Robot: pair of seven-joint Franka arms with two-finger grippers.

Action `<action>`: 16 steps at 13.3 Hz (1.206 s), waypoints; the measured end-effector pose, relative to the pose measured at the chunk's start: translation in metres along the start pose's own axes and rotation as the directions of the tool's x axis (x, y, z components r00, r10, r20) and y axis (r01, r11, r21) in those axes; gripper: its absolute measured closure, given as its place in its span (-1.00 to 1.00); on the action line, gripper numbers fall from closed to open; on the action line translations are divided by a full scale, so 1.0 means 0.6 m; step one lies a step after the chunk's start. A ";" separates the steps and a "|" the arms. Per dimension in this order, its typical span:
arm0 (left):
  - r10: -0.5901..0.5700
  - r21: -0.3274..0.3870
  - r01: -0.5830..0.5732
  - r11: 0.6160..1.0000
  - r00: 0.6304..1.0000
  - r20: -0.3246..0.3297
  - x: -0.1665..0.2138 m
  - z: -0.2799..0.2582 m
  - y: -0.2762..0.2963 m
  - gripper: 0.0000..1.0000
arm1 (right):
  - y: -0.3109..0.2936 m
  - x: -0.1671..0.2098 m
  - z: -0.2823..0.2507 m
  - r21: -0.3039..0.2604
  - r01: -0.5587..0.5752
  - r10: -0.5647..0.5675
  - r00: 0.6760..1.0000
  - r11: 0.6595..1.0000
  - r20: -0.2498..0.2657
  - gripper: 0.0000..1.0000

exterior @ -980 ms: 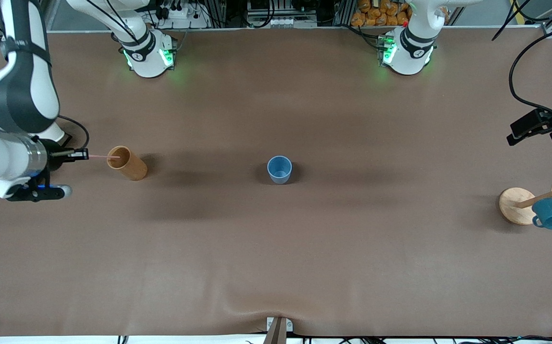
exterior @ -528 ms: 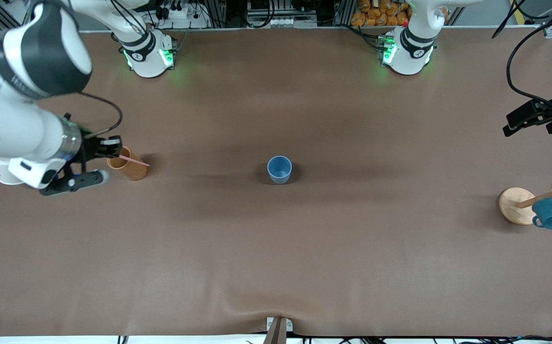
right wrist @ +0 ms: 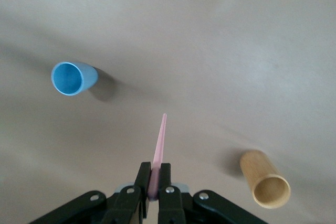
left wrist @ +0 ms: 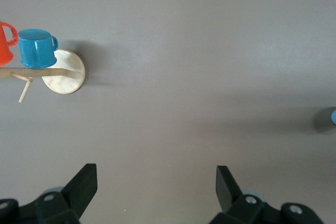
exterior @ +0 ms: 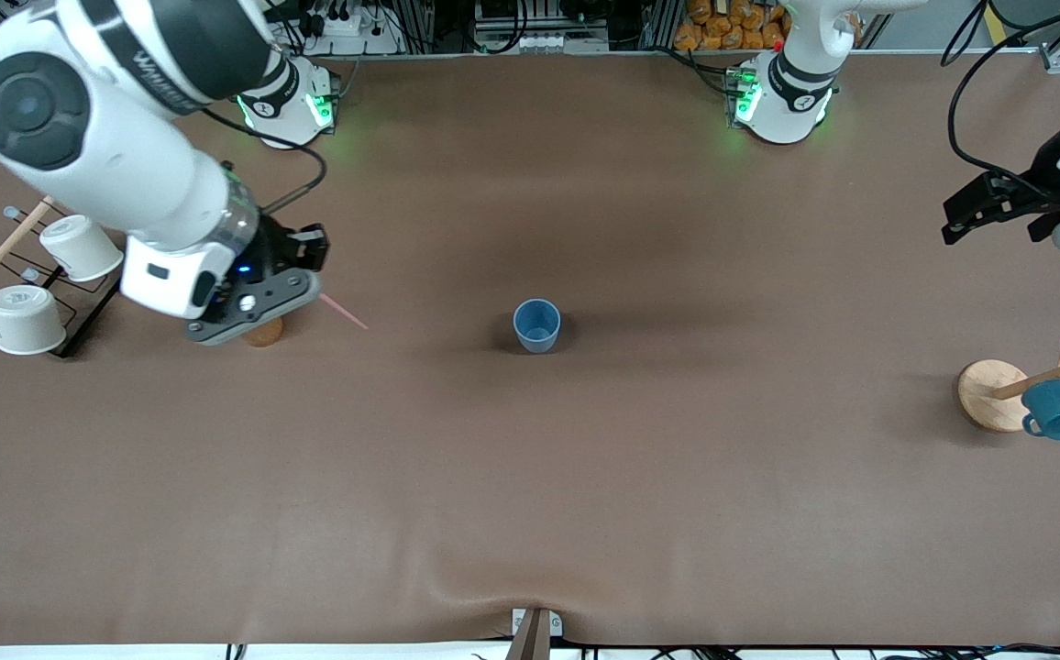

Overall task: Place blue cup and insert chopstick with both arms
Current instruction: 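Lift the pink chopstick with the right gripper over the blue cup, then lower the chopstick into the blue cup and open the right gripper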

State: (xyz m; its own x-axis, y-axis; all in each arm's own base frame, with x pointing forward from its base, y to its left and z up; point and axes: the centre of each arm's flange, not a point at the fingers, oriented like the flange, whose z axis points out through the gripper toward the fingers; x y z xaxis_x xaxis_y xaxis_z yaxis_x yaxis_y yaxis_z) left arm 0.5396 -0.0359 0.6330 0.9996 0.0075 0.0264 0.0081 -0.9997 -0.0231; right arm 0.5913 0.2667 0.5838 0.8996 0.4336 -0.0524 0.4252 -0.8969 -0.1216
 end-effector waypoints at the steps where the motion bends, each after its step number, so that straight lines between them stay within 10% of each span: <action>1: 0.005 0.000 -0.005 1.000 1.000 0.000 -0.001 0.000 0.005 -1.00 | -0.027 0.008 0.004 0.001 0.025 -0.025 0.999 1.000 -0.025 0.80; 9: 0.005 0.001 -0.006 1.000 1.000 0.006 0.000 0.005 0.005 -1.00 | -0.259 0.079 0.141 0.018 0.150 -0.146 0.980 0.989 -0.135 0.80; 16: 0.001 0.001 -0.001 1.000 1.000 0.000 0.002 0.007 0.001 -1.00 | -0.303 0.089 0.241 -0.002 0.119 -0.118 0.991 0.993 -0.068 0.80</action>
State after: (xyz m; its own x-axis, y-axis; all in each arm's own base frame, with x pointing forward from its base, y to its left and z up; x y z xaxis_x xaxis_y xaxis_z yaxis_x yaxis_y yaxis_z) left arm 0.5406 -0.0367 0.6290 0.9996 0.0060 0.0265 0.0066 -0.9997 -0.0239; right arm 0.5478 0.4653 0.4597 0.8476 0.5298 0.0303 0.5291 -0.8393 -0.1252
